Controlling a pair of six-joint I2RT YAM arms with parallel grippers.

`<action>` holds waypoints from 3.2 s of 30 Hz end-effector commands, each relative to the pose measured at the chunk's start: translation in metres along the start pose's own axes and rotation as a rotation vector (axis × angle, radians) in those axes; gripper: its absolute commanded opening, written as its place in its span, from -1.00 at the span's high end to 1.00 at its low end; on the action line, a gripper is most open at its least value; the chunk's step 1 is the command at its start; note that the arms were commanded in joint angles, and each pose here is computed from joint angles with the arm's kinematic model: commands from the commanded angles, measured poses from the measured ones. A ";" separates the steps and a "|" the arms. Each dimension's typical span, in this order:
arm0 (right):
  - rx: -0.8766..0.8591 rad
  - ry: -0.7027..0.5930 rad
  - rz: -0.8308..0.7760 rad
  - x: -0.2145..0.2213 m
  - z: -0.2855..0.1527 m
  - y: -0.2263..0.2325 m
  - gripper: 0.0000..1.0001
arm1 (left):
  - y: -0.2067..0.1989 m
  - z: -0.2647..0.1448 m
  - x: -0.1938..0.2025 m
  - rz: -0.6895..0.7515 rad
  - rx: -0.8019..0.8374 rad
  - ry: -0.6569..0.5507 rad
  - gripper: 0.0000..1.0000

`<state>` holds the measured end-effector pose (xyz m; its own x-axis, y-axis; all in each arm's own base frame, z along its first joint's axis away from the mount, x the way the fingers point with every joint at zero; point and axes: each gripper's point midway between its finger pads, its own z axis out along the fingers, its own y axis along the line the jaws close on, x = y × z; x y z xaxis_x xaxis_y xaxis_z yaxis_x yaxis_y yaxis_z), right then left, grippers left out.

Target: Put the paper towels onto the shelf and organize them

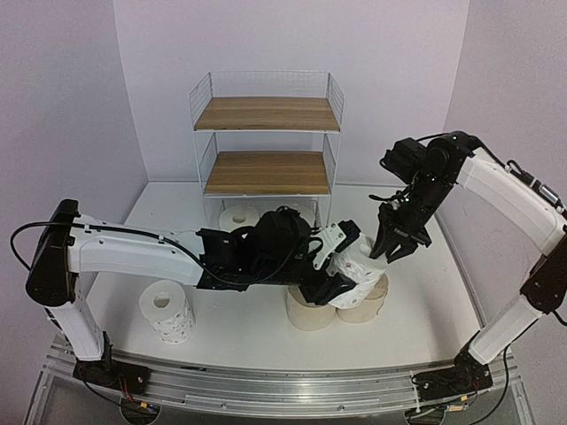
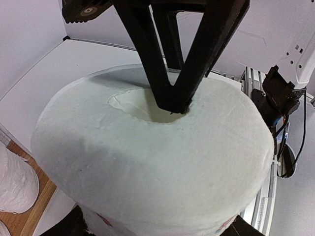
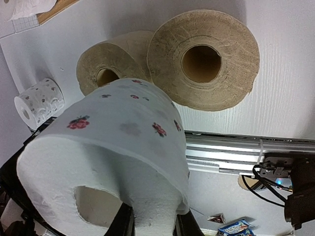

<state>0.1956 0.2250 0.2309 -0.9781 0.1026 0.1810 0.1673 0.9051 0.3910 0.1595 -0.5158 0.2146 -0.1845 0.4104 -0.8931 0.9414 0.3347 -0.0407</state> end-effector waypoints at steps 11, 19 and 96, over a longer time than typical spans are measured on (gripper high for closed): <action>0.017 0.028 -0.012 0.033 -0.036 0.002 0.00 | -0.001 -0.010 -0.034 -0.052 -0.003 -0.168 1.00; 0.038 -0.144 -0.032 0.023 -0.064 -0.006 -0.23 | 0.007 -0.035 -0.040 -0.064 -0.041 -0.241 1.00; -0.004 -0.791 0.002 -0.006 -0.132 -0.062 -0.95 | 0.219 -0.091 -0.138 -0.135 -0.493 -0.519 1.00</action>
<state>0.2034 0.1160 0.3219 -0.7977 0.3450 -0.4947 0.1550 0.9099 0.3847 0.3620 -0.4142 0.3193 -0.0996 0.0474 -0.9939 0.6414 0.7667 -0.0277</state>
